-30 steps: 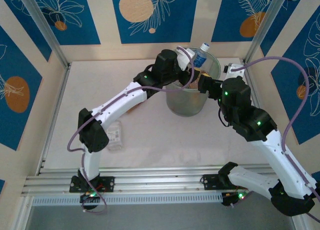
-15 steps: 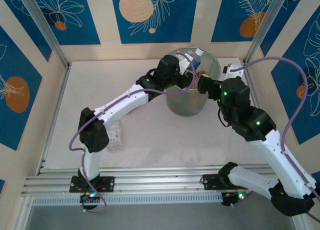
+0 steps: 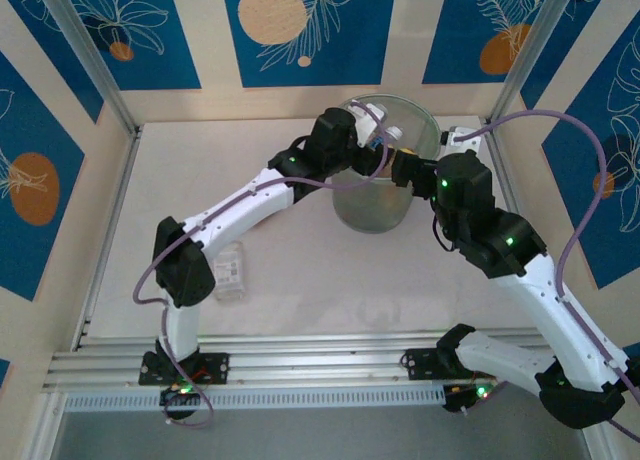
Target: Put the plastic bottles in the bin
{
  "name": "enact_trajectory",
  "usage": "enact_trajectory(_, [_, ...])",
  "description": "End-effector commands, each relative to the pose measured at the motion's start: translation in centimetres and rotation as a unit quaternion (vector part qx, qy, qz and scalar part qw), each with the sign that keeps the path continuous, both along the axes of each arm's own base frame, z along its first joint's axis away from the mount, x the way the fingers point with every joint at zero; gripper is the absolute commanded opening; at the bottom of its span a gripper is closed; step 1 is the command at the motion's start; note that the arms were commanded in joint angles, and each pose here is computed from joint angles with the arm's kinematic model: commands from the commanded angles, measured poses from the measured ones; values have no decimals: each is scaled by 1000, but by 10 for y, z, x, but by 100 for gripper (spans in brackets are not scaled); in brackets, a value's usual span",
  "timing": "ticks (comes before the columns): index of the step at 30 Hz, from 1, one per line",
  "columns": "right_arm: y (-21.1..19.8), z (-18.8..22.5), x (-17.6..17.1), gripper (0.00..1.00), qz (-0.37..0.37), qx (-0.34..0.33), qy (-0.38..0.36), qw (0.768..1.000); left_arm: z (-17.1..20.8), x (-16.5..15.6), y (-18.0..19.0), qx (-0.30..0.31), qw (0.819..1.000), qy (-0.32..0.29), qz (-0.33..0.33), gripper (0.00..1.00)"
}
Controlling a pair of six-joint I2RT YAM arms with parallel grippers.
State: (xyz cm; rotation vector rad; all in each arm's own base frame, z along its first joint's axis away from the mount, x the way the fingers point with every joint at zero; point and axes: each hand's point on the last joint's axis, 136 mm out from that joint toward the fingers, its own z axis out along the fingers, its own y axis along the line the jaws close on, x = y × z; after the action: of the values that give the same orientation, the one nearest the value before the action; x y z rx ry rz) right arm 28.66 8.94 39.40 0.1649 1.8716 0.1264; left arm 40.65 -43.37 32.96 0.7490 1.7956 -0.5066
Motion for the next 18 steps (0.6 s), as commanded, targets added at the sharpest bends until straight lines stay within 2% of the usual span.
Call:
enact_trajectory(1, [0, 12, 1, 99, 0, 16, -19, 1000, 21, -13, 4, -17, 1000, -3, -7, 72])
enact_trajectory(12, [-1, 13, 0, 99, 0, 16, -17, 1000, 2, -8, 6, -6, 1000, 30, 8, 63])
enact_trajectory(18, [-2, 11, -1, 99, -1, 11, -15, 1000, 21, -16, 19, -22, 999, 21, 19, 65])
